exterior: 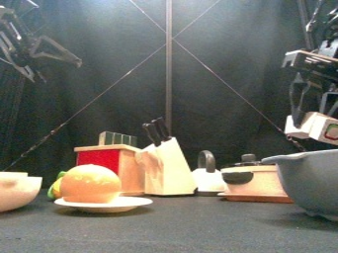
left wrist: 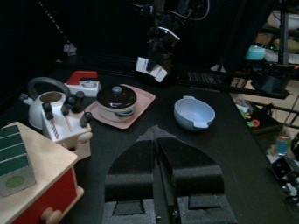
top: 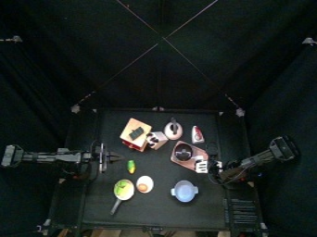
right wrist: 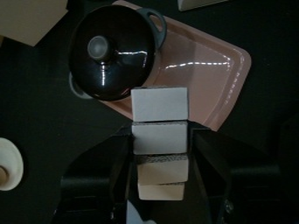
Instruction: Place white sushi roll on plate
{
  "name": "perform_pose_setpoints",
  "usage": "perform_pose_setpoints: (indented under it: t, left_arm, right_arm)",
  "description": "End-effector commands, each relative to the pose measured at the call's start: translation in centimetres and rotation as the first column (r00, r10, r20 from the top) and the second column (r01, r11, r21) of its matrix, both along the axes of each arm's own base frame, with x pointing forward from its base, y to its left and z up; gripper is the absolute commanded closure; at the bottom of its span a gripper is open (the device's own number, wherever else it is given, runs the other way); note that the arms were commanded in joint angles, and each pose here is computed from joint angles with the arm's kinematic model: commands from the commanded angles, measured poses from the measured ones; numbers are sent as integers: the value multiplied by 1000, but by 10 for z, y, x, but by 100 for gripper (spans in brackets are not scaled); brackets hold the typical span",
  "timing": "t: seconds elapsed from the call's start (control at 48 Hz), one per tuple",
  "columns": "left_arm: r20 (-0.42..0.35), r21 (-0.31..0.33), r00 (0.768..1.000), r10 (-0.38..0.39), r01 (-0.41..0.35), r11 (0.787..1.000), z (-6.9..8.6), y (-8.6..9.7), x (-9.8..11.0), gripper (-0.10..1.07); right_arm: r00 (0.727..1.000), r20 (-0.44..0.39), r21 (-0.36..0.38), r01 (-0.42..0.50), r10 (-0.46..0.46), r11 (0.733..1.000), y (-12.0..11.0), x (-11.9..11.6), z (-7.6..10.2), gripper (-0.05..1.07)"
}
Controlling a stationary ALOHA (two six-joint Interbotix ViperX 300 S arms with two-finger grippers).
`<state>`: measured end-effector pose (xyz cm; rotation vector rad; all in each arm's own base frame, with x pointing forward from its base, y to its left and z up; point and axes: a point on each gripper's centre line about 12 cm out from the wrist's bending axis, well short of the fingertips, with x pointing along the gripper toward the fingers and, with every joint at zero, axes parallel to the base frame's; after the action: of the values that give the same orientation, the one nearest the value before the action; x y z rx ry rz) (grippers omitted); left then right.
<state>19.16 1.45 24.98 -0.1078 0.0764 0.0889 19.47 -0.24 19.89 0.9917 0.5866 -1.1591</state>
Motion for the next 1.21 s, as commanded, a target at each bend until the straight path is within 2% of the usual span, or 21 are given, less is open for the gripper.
perform_pose_setpoints:
  t: [0.0, 0.312, 0.625, 0.729, 1.0, 1.188]
  left_arm:
    - [14, 4, 1000, 1, -1, 1000, 5, 0, 1, 61]
    - [13, 5, 1000, 3, -3, 1000, 5, 1, 1, 61]
    - [14, 4, 1000, 4, -5, 1000, 5, 1, 1, 61]
    - [14, 4, 1000, 3, -3, 1000, 5, 1, 1, 61]
    - [12, 5, 1000, 4, -4, 1000, 4, 1, 1, 61]
    - [12, 5, 1000, 6, -6, 1000, 4, 1, 1, 61]
  right_arm:
    - [999, 23, -11, 26, -25, 1000, -9, 0, -2, 49]
    - [997, 54, 12, 56, -56, 998, -35, -2, -28, 49]
    - [997, 43, 38, 64, -65, 997, -41, -6, -44, 47]
    - [997, 31, 36, 71, -72, 997, -43, -6, -47, 42]
    - [998, 13, 38, 68, -68, 997, -44, -4, -52, 20]
    - [998, 18, 40, 66, -67, 997, -43, -2, -51, 13]
